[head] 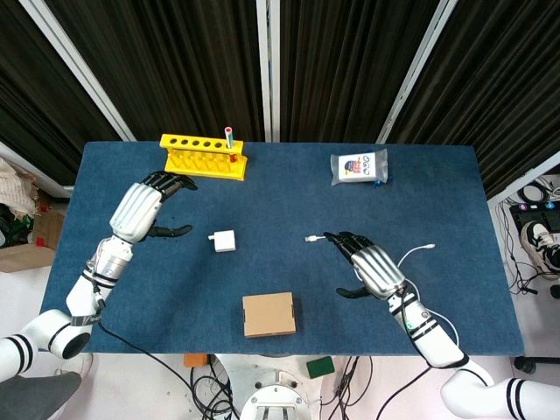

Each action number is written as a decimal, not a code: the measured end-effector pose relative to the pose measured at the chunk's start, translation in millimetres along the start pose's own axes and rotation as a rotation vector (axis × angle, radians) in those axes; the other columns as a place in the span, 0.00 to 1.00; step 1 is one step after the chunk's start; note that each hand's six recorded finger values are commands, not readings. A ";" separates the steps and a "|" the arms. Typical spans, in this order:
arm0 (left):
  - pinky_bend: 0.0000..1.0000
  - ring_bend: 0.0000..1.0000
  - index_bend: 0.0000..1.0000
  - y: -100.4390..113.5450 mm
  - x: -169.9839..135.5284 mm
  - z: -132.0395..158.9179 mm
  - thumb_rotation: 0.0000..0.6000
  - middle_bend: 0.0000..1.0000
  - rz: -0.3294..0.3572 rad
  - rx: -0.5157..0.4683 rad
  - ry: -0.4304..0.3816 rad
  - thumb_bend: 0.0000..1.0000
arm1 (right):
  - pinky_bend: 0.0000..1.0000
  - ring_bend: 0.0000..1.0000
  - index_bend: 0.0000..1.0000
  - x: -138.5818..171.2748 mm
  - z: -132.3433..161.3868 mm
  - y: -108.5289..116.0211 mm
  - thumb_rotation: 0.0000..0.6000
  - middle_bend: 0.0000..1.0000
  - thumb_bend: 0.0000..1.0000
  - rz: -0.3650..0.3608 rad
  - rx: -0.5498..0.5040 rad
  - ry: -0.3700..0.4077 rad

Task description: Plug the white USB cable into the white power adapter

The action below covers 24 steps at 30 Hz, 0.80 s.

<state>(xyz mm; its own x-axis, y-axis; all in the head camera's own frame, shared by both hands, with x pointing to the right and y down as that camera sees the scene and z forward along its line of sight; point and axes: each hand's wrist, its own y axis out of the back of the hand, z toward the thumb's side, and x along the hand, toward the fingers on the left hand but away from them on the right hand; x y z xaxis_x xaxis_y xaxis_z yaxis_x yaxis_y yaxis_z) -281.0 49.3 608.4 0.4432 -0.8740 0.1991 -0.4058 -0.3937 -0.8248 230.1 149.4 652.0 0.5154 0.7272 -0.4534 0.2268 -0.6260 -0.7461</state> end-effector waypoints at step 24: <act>0.27 0.22 0.27 -97.4 -12.0 -36.3 1.00 0.19 -0.278 0.284 0.210 0.08 | 0.24 0.13 0.15 70.0 -53.2 67.7 1.00 0.24 0.17 -0.242 -0.020 -0.128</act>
<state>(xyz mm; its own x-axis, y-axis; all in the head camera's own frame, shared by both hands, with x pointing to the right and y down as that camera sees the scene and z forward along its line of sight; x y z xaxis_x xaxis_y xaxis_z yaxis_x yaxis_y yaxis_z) -275.8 87.8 705.6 0.3204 -0.7967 0.5124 -0.0457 -0.5533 -0.8317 325.5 142.9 595.6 0.3359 0.8853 -0.3215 0.3478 -0.4338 -0.8312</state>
